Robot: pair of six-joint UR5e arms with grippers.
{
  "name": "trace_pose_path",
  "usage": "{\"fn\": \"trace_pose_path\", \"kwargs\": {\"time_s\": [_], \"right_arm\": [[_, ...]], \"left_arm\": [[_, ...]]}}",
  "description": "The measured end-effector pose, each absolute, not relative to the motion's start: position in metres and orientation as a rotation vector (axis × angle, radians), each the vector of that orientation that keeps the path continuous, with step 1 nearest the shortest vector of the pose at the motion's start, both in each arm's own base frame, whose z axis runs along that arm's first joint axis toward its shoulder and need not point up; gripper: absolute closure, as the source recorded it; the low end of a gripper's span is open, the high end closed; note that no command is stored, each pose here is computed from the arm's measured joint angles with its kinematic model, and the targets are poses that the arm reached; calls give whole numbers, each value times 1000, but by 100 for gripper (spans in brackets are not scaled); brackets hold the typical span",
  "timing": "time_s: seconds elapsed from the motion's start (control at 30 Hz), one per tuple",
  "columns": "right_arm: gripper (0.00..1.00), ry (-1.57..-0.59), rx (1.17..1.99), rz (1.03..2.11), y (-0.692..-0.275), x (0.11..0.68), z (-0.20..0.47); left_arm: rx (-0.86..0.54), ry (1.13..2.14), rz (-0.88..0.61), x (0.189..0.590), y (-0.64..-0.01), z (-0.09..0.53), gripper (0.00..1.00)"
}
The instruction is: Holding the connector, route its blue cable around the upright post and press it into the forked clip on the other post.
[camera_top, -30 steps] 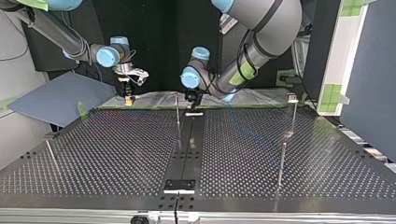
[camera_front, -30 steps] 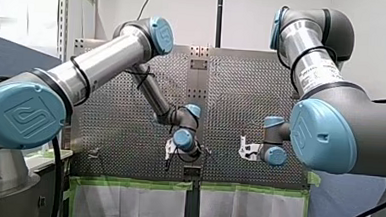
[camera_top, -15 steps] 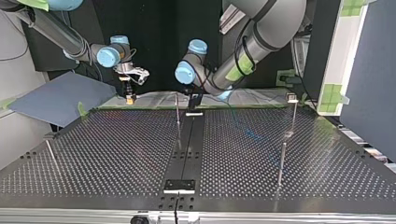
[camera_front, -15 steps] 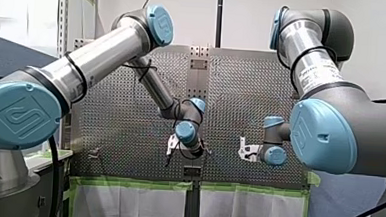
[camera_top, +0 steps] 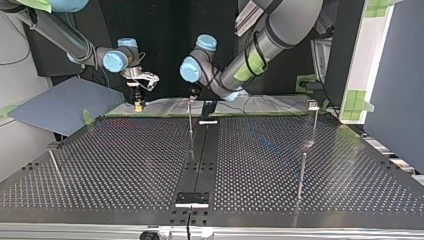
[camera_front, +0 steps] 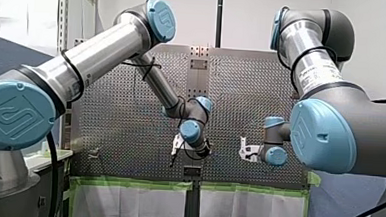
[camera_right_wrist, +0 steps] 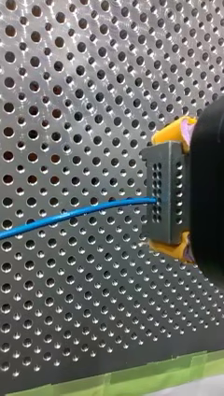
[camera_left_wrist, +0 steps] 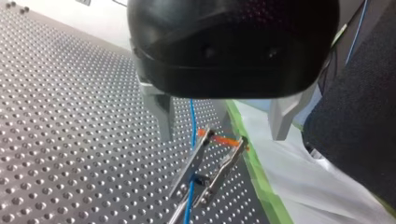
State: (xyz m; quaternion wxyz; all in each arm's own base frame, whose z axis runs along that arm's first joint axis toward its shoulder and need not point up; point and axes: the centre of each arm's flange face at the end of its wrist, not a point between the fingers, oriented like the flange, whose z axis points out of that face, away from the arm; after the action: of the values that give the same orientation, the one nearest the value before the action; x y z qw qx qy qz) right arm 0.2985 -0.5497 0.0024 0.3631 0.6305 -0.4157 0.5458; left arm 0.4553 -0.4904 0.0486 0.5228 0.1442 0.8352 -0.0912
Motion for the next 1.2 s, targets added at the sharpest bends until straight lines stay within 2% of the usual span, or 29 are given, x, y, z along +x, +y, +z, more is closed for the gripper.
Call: {"fn": "trace_pose_path", "kwargs": {"time_s": [0.97,1.2], "right_arm": [[100,-1077,1619,1405,-551,297,2],[100,-1082,1625,1401,-550,296,1]], "left_arm": [[329,2007,-184,443,-490,47,0],[321,1962,-191,425,-490,66,0]]}}
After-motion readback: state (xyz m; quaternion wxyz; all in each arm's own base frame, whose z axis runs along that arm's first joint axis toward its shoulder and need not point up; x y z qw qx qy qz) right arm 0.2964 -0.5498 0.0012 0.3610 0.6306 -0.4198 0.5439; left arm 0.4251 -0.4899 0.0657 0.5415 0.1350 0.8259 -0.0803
